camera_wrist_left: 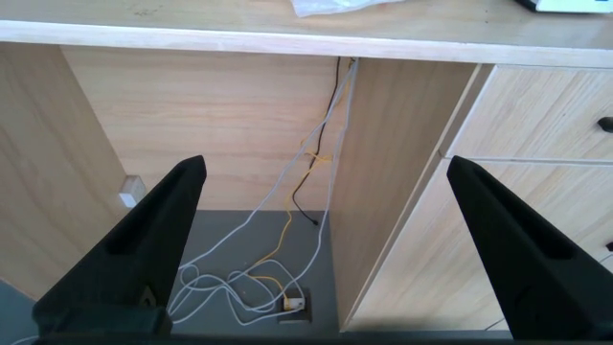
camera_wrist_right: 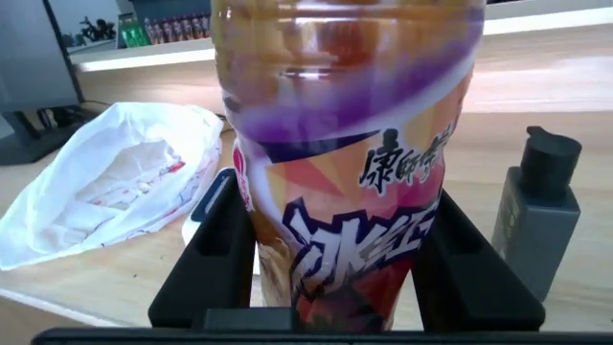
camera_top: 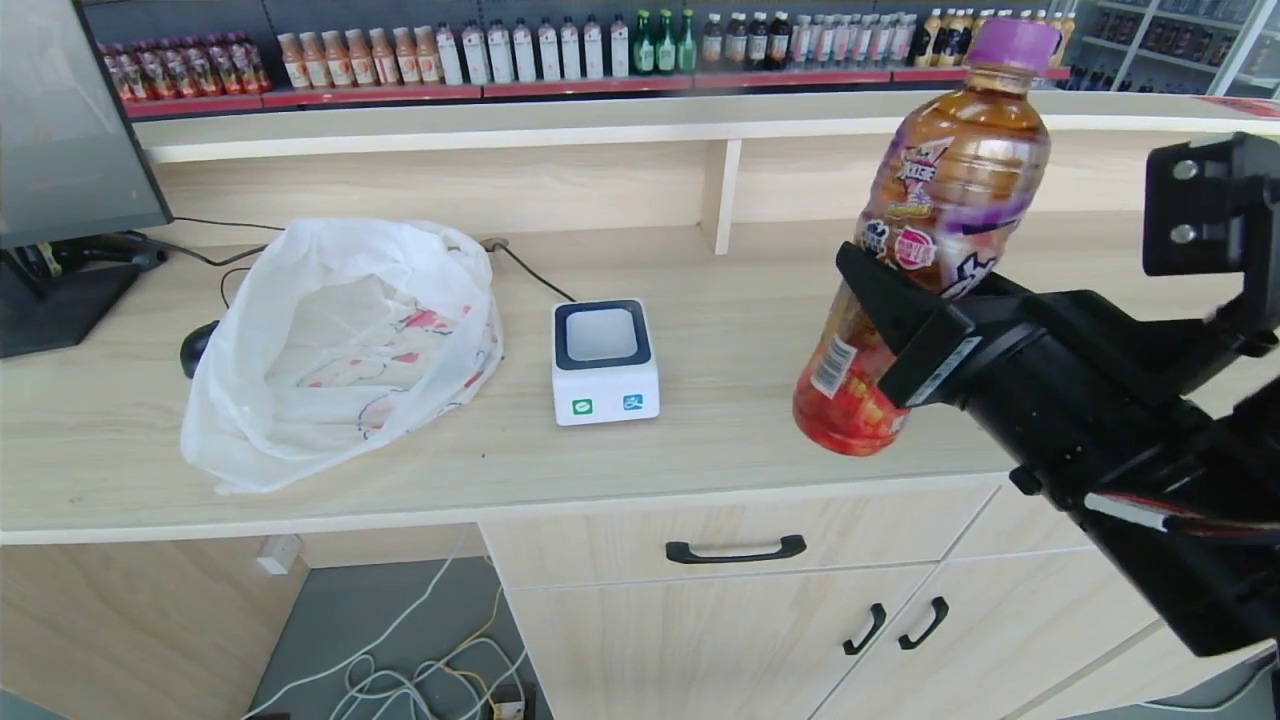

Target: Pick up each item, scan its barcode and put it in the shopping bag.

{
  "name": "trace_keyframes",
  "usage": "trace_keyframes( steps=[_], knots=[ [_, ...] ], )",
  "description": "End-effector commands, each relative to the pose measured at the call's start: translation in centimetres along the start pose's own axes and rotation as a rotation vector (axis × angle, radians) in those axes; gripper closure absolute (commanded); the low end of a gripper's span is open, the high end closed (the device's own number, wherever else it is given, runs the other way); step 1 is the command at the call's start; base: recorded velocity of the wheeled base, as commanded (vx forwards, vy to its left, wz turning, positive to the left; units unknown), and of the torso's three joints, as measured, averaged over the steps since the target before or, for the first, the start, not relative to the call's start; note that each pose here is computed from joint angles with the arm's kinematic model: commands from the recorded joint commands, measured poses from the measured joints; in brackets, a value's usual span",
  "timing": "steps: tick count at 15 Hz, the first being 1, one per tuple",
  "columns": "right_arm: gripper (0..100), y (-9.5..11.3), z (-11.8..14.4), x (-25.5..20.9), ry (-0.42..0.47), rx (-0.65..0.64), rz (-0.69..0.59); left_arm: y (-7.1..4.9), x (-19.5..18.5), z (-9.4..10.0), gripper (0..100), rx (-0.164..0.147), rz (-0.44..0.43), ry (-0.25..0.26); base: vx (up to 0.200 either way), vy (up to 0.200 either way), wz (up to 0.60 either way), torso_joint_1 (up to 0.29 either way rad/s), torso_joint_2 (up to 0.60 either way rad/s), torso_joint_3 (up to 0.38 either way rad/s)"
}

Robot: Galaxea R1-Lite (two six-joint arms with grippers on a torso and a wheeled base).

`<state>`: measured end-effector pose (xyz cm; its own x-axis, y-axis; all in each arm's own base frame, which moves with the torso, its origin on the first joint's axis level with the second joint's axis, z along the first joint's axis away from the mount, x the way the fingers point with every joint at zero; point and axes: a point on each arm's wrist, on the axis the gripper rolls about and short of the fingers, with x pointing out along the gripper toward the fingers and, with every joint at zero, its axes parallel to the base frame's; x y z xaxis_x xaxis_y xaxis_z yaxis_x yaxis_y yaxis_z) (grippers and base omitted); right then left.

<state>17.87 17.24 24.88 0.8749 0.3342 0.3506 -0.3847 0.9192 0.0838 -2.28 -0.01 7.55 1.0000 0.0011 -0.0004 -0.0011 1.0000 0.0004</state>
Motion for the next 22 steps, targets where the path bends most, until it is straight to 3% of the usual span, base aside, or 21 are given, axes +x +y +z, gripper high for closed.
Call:
trace_keyframes(
  steps=[1,7,10,14,18,22],
  knots=[
    [100,-0.7,-0.5,-2.1,0.019,-0.013,0.044,0.0,0.0,0.0,0,0.000,0.000,0.000,0.000,0.000,0.00,0.000,0.00,0.000],
    [100,-1.4,0.1,-5.2,-0.010,0.025,0.187,0.0,0.0,0.0,0,0.001,0.000,0.000,0.000,0.000,0.00,0.000,0.00,0.000],
    [100,-0.4,0.9,-5.2,-0.027,0.145,0.245,0.0,0.0,0.0,0,0.000,0.000,0.000,0.000,0.000,0.00,0.000,0.00,0.000],
    [100,0.9,1.2,-3.1,0.029,0.306,0.285,0.0,0.0,0.0,0,0.001,0.000,0.000,0.000,0.000,0.00,0.000,0.00,0.000],
    [100,-1.8,1.0,-1.3,0.041,0.370,0.357,0.0,0.0,0.0,0,0.000,0.000,0.000,0.000,0.000,0.00,0.000,0.00,0.000],
    [100,-2.3,1.3,-1.2,0.024,0.443,0.377,0.0,0.0,0.0,0,0.001,0.000,0.000,0.000,0.000,0.00,0.000,0.00,0.000]
  ],
)
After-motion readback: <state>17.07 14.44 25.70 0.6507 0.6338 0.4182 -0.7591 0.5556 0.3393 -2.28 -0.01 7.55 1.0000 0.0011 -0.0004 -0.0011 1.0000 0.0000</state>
